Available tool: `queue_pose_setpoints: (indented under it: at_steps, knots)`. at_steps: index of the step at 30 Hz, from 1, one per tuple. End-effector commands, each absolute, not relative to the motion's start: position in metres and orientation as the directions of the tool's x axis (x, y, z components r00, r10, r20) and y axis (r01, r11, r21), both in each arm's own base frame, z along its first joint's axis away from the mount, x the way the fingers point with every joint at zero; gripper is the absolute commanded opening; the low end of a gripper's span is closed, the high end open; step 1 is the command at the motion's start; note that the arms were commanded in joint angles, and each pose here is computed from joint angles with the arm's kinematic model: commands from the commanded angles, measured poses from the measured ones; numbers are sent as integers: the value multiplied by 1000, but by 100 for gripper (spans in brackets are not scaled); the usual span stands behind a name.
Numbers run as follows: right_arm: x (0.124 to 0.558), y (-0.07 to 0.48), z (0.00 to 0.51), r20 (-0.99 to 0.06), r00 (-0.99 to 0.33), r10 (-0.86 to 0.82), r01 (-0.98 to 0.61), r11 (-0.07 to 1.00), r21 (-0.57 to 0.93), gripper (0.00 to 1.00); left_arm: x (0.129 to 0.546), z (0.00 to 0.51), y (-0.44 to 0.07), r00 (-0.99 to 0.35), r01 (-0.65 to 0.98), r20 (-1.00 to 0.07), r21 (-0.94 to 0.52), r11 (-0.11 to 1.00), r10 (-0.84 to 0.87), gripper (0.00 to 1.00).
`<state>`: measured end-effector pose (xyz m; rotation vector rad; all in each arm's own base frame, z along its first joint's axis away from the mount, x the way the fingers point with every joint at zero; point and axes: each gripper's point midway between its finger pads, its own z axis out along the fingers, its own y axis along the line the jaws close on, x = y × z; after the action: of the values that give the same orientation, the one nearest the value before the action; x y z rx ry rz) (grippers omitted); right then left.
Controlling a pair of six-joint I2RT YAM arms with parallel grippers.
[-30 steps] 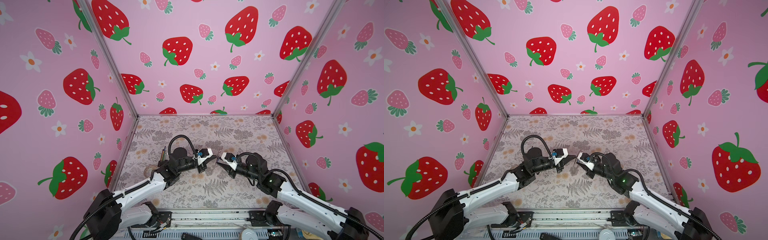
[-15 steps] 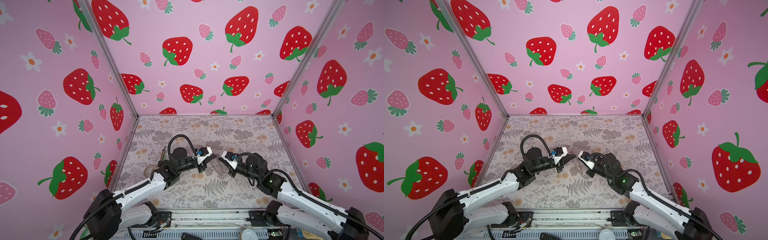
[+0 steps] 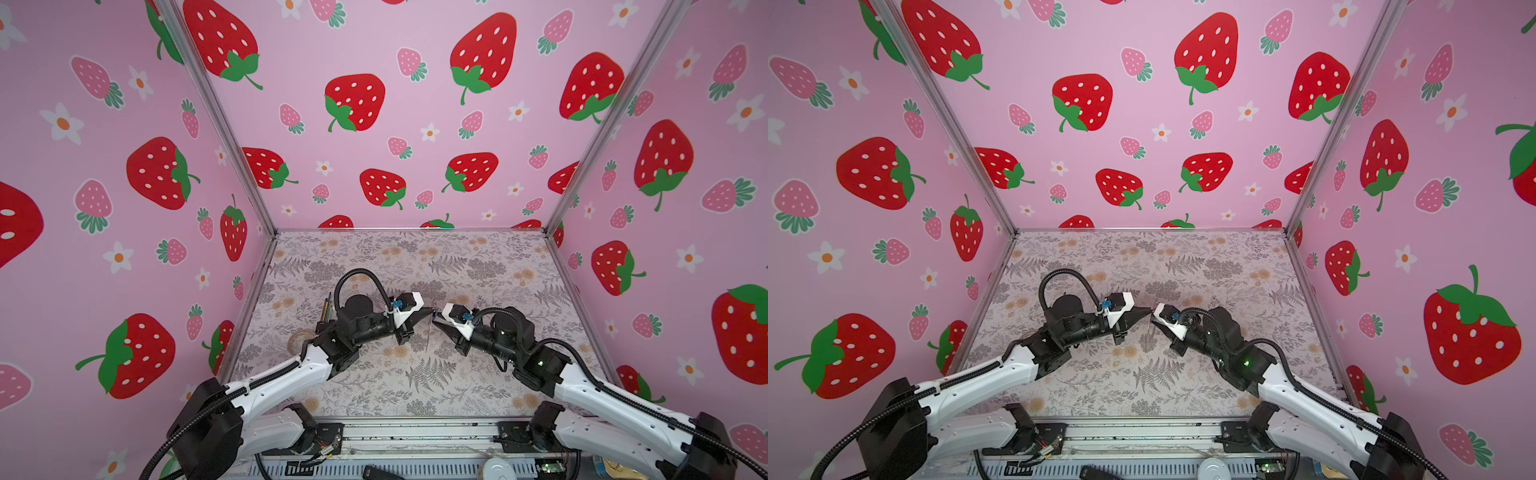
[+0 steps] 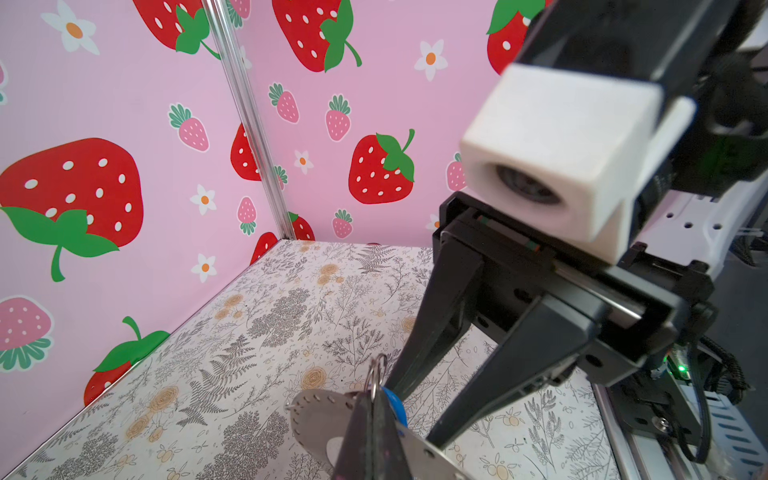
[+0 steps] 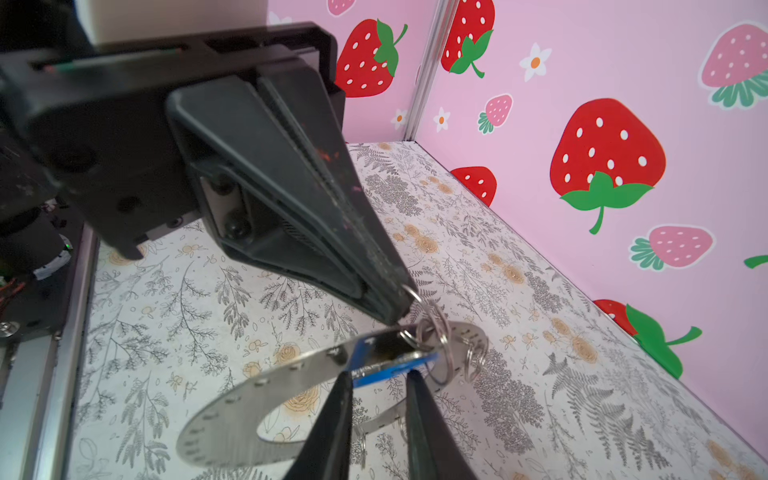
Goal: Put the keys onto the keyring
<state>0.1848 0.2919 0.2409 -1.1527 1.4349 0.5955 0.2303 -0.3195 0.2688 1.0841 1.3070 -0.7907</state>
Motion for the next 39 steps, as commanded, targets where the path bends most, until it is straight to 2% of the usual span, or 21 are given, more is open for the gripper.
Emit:
queue_pose_setpoints:
  at_steps: [1, 8, 10, 12, 14, 19, 26, 39]
  knots:
    - [188, 294, 261, -945, 148, -290, -872, 413, -264, 14, 230, 292, -319, 189, 917, -980, 201, 343, 67, 0]
    - [199, 287, 261, -944, 123, -307, -839, 476, -264, 8, 230, 294, -320, 185, 919, -981, 193, 344, 56, 0]
    - [196, 289, 262, -946, 131, -298, -849, 458, -262, 14, 230, 294, -320, 184, 920, -981, 192, 343, 55, 0]
    - [191, 297, 254, -944, 132, -301, -876, 411, -253, 26, 230, 295, -320, 185, 919, -981, 193, 343, 55, 0]
    - [187, 302, 250, -945, 127, -301, -894, 379, -241, 30, 230, 296, -319, 187, 919, -981, 193, 344, 53, 0]
    - [183, 309, 242, -943, 115, -313, -913, 341, -224, 34, 229, 295, -319, 188, 919, -981, 196, 343, 55, 0]
    - [192, 301, 250, -943, 113, -314, -882, 406, -241, 21, 229, 294, -318, 190, 918, -980, 199, 343, 59, 0]
    - [196, 294, 251, -943, 116, -311, -860, 443, -252, 11, 229, 293, -319, 187, 919, -980, 197, 343, 61, 0]
